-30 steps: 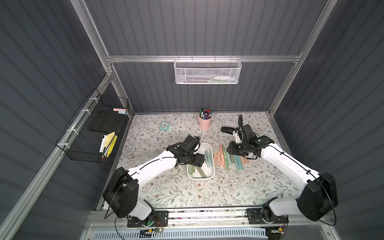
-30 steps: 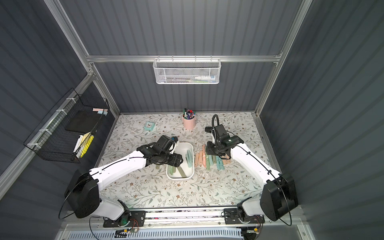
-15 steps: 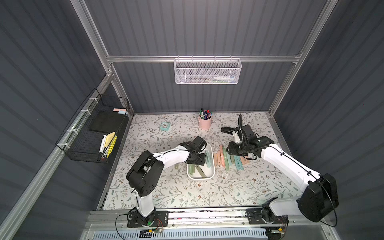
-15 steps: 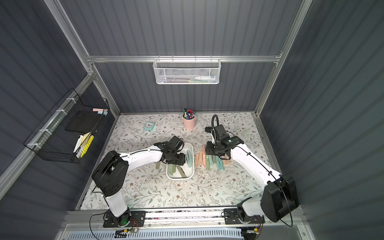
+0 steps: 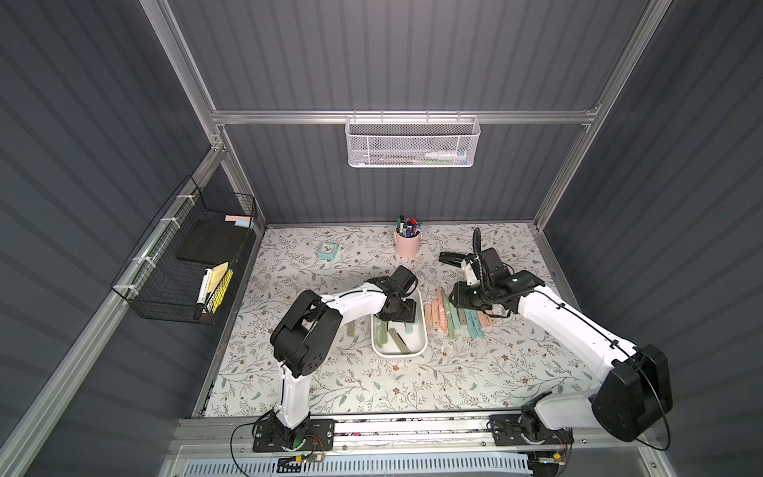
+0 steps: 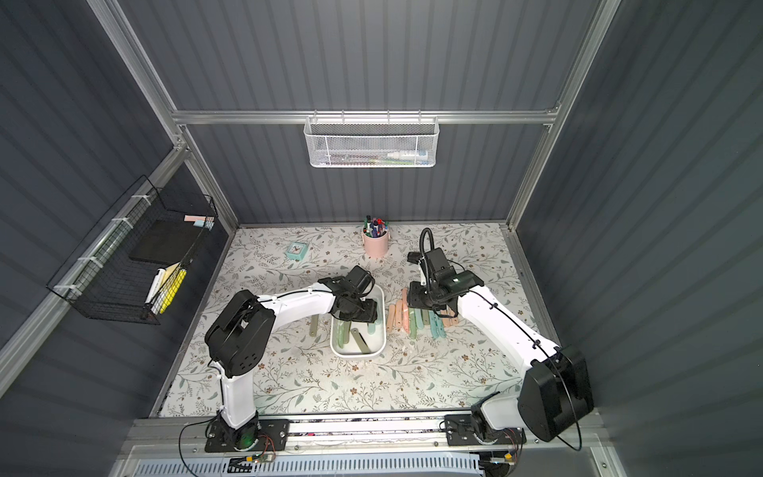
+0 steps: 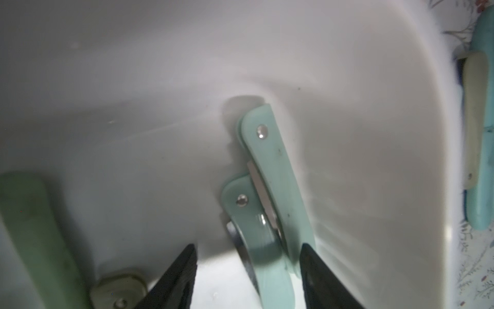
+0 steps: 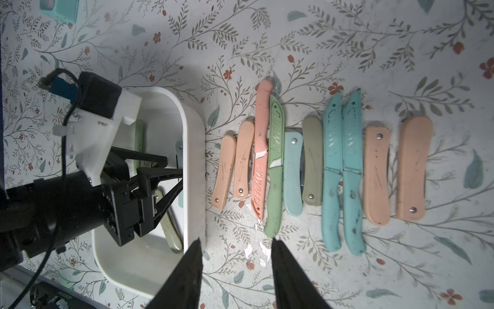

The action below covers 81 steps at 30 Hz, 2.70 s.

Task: Take the fruit knife out of the storage box
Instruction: Pick up the fruit knife from the storage box.

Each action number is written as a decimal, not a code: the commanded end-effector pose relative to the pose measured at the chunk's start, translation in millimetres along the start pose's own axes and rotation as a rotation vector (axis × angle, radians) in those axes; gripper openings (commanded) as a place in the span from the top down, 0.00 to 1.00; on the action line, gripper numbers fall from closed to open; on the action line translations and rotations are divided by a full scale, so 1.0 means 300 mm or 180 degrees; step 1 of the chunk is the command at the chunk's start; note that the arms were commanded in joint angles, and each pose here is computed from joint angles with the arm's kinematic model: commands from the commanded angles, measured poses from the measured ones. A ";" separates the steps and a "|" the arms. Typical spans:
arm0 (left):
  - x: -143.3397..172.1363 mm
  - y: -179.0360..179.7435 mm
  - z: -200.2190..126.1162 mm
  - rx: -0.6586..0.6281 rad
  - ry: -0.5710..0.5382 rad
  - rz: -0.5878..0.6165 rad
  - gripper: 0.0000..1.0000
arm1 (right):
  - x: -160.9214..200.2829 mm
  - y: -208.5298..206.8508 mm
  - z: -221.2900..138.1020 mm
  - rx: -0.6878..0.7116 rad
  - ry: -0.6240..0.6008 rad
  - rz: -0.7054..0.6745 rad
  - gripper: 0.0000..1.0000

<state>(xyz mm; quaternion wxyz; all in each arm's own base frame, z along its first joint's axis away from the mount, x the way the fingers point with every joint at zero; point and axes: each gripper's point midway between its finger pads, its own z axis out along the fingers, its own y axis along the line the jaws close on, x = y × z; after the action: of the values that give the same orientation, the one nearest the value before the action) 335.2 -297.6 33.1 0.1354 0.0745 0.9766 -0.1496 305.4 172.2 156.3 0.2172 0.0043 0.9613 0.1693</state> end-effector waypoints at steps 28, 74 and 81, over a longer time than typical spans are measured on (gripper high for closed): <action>0.081 0.056 -0.037 -0.0503 0.0298 0.0072 0.40 | 0.006 0.011 -0.001 0.0038 -0.0001 0.0020 0.54; 0.047 0.076 0.072 -0.0993 0.0325 0.0082 0.49 | 0.010 0.002 0.000 0.0085 0.0012 0.0012 0.54; 0.077 0.102 0.064 -0.1067 0.0377 0.0058 0.80 | 0.011 0.000 0.003 0.0090 0.0014 0.0025 0.54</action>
<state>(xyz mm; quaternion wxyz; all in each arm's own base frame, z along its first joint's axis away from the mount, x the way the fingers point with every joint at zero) 341.8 -291.4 24.3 0.1299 0.0654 0.9892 -0.0180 304.1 173.8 155.6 0.2190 0.0066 0.9621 0.1623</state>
